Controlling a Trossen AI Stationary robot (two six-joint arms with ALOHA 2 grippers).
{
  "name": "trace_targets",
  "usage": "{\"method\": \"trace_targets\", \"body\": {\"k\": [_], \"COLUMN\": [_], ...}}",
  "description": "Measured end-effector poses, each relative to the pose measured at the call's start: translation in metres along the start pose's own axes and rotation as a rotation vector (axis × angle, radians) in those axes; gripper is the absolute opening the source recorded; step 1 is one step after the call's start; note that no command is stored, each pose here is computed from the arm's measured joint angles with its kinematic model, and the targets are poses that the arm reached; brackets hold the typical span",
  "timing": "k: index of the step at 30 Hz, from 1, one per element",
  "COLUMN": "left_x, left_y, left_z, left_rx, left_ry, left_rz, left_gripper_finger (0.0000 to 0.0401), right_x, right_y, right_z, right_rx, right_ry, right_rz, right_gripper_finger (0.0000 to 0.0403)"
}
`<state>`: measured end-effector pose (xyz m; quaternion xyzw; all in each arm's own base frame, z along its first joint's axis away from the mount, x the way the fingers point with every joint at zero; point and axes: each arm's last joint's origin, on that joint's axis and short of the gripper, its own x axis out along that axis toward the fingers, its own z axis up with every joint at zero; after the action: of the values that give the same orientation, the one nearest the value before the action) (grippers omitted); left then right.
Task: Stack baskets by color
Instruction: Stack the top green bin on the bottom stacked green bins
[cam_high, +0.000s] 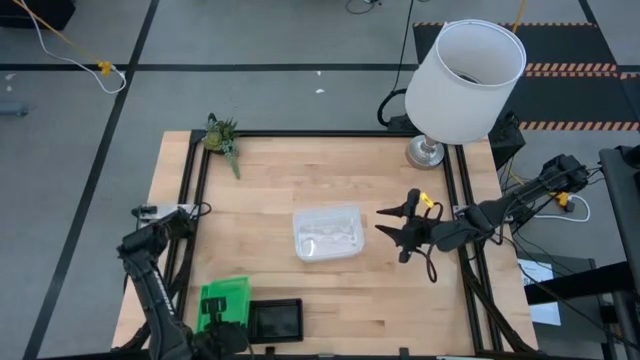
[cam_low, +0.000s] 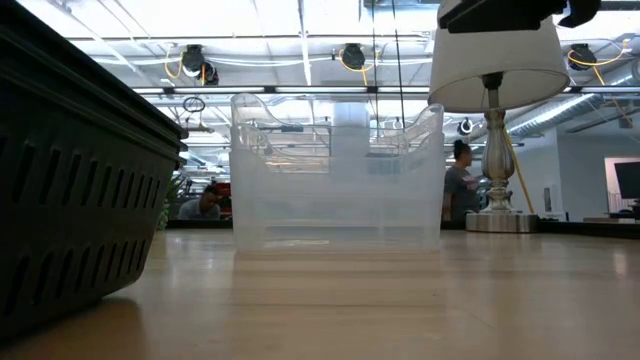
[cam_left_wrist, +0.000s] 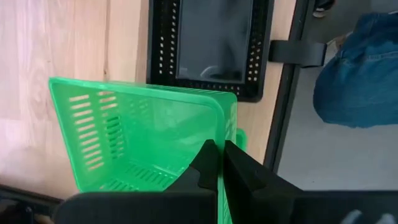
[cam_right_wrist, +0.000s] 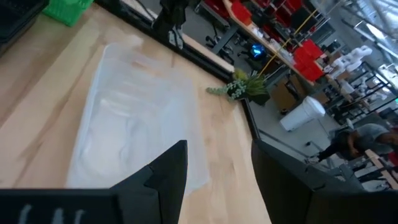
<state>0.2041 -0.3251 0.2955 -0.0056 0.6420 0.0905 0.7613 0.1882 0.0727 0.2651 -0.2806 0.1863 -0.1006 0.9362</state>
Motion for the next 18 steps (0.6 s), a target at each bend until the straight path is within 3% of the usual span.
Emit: {"method": "trace_targets", "body": {"k": [7,18], "left_x": [-0.001,0.029], "left_y": [-0.006,-0.006], "left_z": [-0.014,-0.035], "left_rx": [-0.08,-0.006], "left_ry": [0.019,0.072], "left_rz": [-0.008,0.11], "left_gripper_finger": [0.0004,0.0009], "right_x": [0.0,0.0], "right_y": [-0.002,-0.002], "right_z": [0.004,0.004], "right_rx": [-0.007,-0.009], "right_ry": [-0.034,-0.032], "right_rz": [-0.012,-0.011], "right_gripper_finger": [0.0171,0.0171]}}
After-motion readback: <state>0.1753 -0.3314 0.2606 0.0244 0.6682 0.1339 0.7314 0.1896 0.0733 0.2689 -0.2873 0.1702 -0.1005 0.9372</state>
